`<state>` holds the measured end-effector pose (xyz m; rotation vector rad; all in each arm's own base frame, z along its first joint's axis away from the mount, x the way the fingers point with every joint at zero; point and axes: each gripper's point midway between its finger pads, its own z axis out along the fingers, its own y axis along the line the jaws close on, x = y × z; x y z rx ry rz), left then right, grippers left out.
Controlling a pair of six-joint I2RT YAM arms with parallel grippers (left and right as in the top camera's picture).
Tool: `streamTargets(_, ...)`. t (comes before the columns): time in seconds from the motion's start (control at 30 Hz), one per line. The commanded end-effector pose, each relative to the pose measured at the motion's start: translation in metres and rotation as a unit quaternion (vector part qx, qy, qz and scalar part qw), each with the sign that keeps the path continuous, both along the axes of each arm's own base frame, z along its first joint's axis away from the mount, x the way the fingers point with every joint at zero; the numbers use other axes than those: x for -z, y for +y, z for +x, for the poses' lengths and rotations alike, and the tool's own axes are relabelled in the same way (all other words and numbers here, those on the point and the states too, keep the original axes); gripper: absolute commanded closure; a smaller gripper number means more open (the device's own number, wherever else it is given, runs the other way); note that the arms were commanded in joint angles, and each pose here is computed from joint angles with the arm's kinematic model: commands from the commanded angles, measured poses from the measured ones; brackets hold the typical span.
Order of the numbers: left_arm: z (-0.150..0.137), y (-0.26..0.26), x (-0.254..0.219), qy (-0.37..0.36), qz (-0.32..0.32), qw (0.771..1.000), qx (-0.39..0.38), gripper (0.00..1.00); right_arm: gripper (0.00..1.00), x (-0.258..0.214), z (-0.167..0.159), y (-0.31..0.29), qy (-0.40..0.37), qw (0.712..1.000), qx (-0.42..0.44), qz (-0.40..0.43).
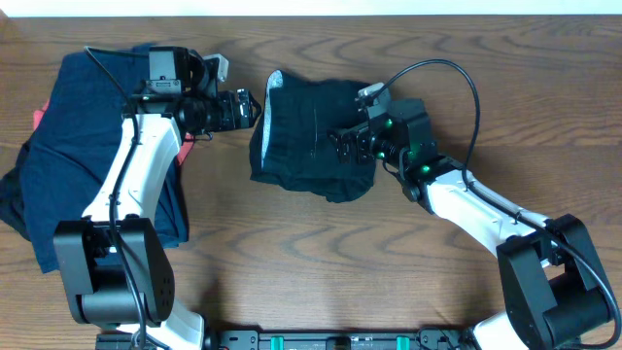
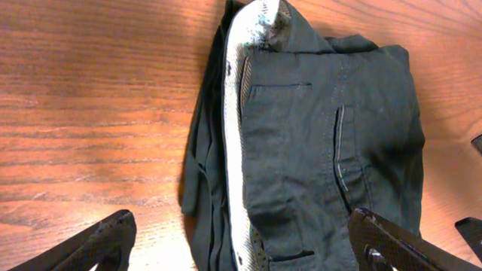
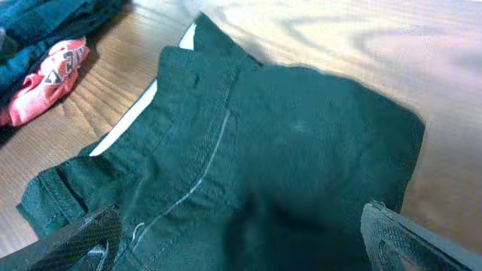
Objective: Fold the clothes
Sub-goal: 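Fold the shorts' right half leftward over the left half with the right gripper, then lift the folded black shorts with the right gripper and carry to the top-right corner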
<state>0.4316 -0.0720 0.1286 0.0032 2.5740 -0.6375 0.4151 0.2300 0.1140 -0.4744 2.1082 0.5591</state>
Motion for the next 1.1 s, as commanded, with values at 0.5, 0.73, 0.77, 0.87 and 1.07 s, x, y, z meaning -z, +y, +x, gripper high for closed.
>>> streamTargets(0.5,-0.003,0.0,0.004,0.004,0.009,1.0,0.005,0.07,0.01,0.087,0.007,0.074,0.02,0.993,-0.09,-0.073)
streamTargets(0.73,-0.004,-0.001,0.004,0.005,0.009,1.0,0.007,0.06,0.01,0.138,0.02,0.01,0.076,0.983,0.017,-0.168)
streamTargets(0.77,-0.004,-0.001,0.004,0.005,0.009,1.0,0.007,0.06,0.01,0.143,0.025,-0.007,0.085,0.979,0.049,-0.177)
streamTargets(0.87,-0.004,-0.001,0.004,0.005,0.009,1.0,0.007,0.06,0.01,0.148,0.037,-0.039,0.096,0.973,0.109,-0.181)
streamTargets(1.07,-0.003,-0.001,0.004,0.005,0.009,1.0,0.007,0.06,0.01,0.147,0.062,-0.107,0.116,0.958,0.216,-0.149)
